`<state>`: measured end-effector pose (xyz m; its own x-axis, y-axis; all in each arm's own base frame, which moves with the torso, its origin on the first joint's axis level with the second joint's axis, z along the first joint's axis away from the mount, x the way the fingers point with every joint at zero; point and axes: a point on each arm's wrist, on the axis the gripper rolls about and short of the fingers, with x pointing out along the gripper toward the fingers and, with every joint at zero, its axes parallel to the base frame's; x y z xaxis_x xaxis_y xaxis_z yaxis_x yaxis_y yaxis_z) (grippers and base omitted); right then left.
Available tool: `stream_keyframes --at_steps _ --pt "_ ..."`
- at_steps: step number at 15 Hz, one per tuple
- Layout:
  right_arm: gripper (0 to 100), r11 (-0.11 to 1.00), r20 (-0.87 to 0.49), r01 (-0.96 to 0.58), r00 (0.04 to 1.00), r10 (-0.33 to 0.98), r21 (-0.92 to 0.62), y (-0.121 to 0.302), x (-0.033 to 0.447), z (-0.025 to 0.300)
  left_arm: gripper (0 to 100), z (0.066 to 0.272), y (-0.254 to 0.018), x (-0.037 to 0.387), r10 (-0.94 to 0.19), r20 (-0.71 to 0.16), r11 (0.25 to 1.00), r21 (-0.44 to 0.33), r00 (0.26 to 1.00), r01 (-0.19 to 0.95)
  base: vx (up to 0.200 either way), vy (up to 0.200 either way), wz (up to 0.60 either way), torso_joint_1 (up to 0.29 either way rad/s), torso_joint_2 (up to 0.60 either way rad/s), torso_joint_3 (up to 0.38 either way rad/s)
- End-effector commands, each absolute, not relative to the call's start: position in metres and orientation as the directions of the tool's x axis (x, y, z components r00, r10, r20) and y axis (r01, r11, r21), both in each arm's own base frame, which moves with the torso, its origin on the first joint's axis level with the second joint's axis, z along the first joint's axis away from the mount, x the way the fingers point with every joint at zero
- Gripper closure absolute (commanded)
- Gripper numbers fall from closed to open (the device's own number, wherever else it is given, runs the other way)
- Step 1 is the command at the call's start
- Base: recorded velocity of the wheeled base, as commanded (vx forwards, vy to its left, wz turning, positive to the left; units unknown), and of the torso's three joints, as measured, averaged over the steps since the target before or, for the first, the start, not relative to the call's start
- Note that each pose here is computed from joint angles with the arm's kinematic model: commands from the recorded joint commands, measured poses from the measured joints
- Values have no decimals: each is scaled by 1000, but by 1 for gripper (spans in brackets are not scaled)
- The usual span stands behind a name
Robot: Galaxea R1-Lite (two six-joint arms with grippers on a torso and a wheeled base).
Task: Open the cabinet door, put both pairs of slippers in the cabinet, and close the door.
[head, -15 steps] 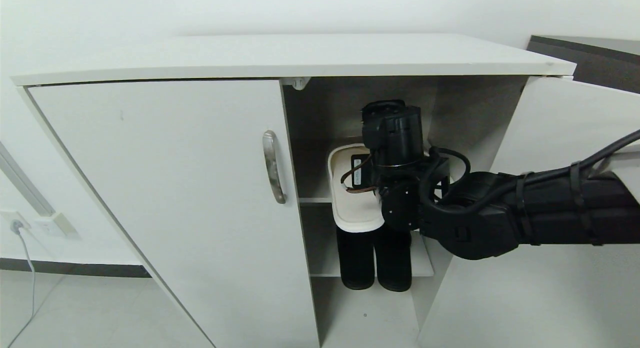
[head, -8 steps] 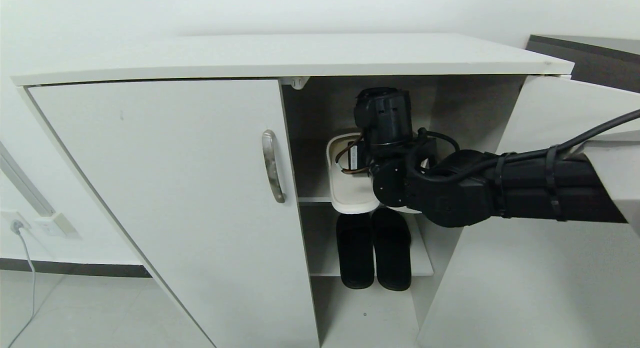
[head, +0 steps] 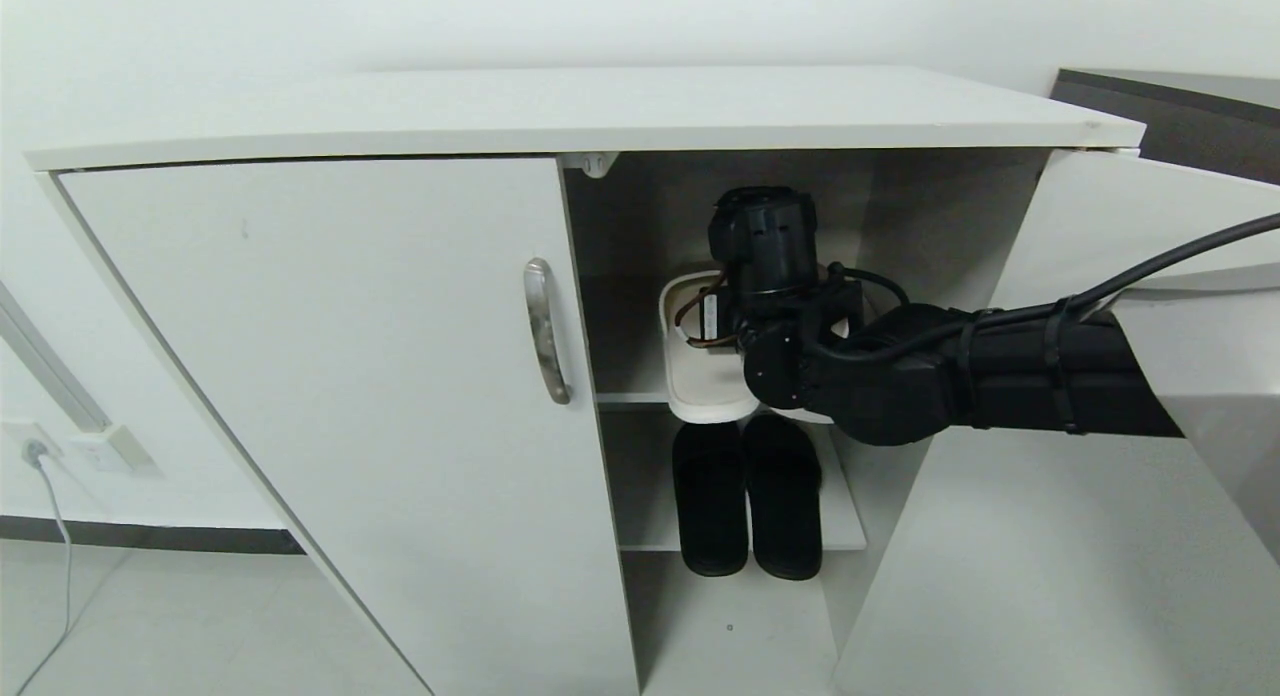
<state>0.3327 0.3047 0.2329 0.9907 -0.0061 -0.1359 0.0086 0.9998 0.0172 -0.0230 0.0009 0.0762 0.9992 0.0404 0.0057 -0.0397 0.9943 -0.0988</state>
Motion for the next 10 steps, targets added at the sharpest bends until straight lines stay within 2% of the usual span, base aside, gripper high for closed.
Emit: stream_keyframes --at_steps 1,8,9,10 --pt "100 1000 -141 9 990 -7 13 306 334 229 100 76 1 -23 40 5 994 -100 999 -39 0 0 0 0 0 0" --pt "100 1000 -147 13 989 -12 8 305 336 226 100 76 1 -23 41 5 994 -100 999 -41 0 0 0 0 0 0" --pt "0 1000 -148 14 989 -12 8 305 336 226 100 76 1 -23 41 5 994 -100 999 -41 0 0 0 0 0 0" --pt "0 1000 -147 13 989 -12 8 305 336 226 100 76 1 -23 41 5 994 -100 999 -41 0 0 0 0 0 0"
